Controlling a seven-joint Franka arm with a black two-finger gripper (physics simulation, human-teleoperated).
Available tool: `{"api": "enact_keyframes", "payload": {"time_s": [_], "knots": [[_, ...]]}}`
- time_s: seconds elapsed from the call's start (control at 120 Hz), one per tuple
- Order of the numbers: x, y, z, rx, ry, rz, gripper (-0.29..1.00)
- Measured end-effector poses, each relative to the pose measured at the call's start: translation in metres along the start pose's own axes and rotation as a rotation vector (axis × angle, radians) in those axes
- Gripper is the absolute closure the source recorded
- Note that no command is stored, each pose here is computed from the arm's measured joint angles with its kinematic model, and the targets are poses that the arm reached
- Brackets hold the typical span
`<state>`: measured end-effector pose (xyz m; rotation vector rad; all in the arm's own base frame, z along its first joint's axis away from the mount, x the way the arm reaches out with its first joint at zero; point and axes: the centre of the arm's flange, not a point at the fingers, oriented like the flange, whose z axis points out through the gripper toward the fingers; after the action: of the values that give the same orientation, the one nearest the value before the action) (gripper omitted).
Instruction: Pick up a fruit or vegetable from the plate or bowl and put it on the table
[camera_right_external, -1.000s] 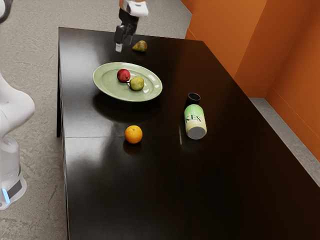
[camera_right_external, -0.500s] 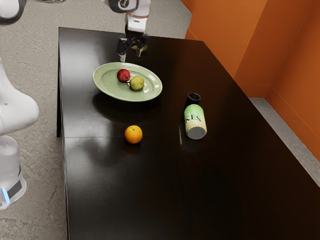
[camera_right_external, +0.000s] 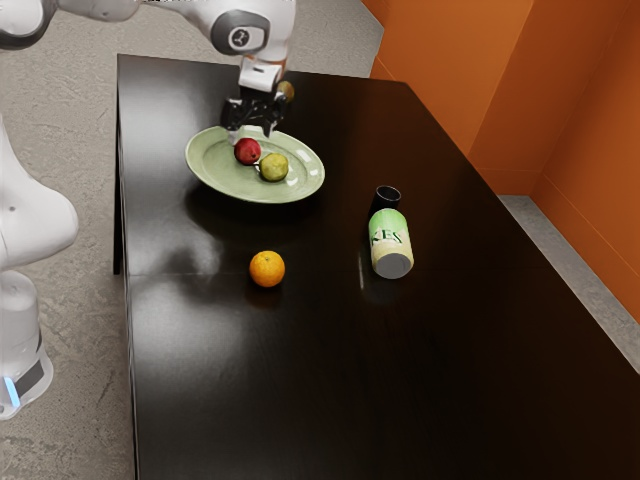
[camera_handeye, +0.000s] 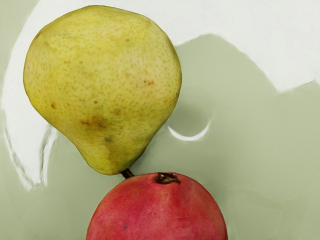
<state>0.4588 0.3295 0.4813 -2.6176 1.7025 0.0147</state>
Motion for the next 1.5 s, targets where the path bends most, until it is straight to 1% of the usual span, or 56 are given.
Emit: {"api": "enact_keyframes", "payload": {"time_s": [0.1,0.467,0.575,0.75,0.817,1.017,1.133,1.383,1.5], "knots": [[0.004,0.001,0.007,-0.008,0.001,0.027,0.0],[0.008,0.001,0.014,-0.003,0.004,0.083,0.0],[0.004,-0.001,0.028,-0.023,0.007,0.085,0.0],[0.003,-0.003,0.031,-0.022,0.008,0.094,0.0],[0.002,-0.003,0.031,-0.021,0.01,0.094,0.04],[-0.006,-0.003,0.034,-0.022,0.021,0.076,0.24],[-0.006,-0.003,0.034,-0.014,0.026,0.068,0.31],[-0.011,-0.005,0.028,0.009,0.043,0.036,0.35],[-0.016,-0.012,0.007,0.052,0.06,0.013,0.38]]}}
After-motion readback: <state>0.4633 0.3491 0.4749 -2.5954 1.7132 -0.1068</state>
